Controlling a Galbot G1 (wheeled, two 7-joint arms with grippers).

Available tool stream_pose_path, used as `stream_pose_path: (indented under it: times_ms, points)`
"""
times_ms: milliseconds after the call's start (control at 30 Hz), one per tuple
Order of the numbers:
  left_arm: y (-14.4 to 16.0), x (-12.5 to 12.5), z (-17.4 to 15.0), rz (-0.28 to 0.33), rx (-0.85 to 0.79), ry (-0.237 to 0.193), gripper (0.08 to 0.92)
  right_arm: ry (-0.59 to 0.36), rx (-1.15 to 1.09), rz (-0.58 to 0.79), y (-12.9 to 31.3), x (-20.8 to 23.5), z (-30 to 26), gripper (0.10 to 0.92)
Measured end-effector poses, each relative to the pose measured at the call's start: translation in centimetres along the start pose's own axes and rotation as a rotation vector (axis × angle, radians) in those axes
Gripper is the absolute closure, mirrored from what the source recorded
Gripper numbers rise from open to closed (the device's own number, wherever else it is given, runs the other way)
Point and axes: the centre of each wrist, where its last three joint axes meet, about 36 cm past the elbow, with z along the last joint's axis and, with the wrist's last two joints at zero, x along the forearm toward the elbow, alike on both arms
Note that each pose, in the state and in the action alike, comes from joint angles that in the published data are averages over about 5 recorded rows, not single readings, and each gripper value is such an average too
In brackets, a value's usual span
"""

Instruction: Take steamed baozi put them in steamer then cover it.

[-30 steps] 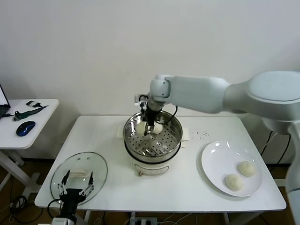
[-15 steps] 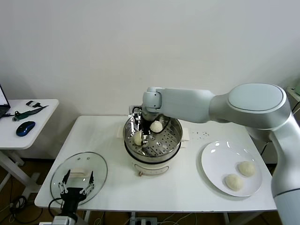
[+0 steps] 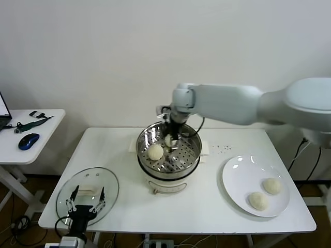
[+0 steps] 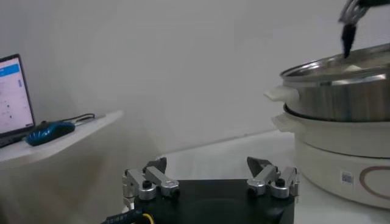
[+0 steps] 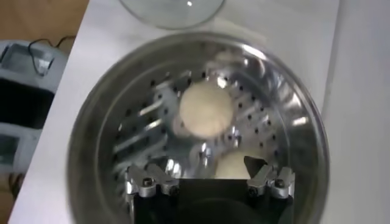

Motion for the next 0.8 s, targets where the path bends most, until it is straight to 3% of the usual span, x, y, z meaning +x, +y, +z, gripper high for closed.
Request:
stream_pose_path:
  times_ms: [367, 800]
  points:
    - [-0.3, -0.2, -0.2, 0.002, -0.003, 0.000, 0.177, 0.015, -0.067, -0.015, 5.9, 3.0, 11.5, 0.200]
    - [-0.3, 0.4, 0.4, -0.010, -0.012, 0.024, 0.177, 0.024, -0.152, -0.082, 14.9, -3.8, 22.7, 0.200]
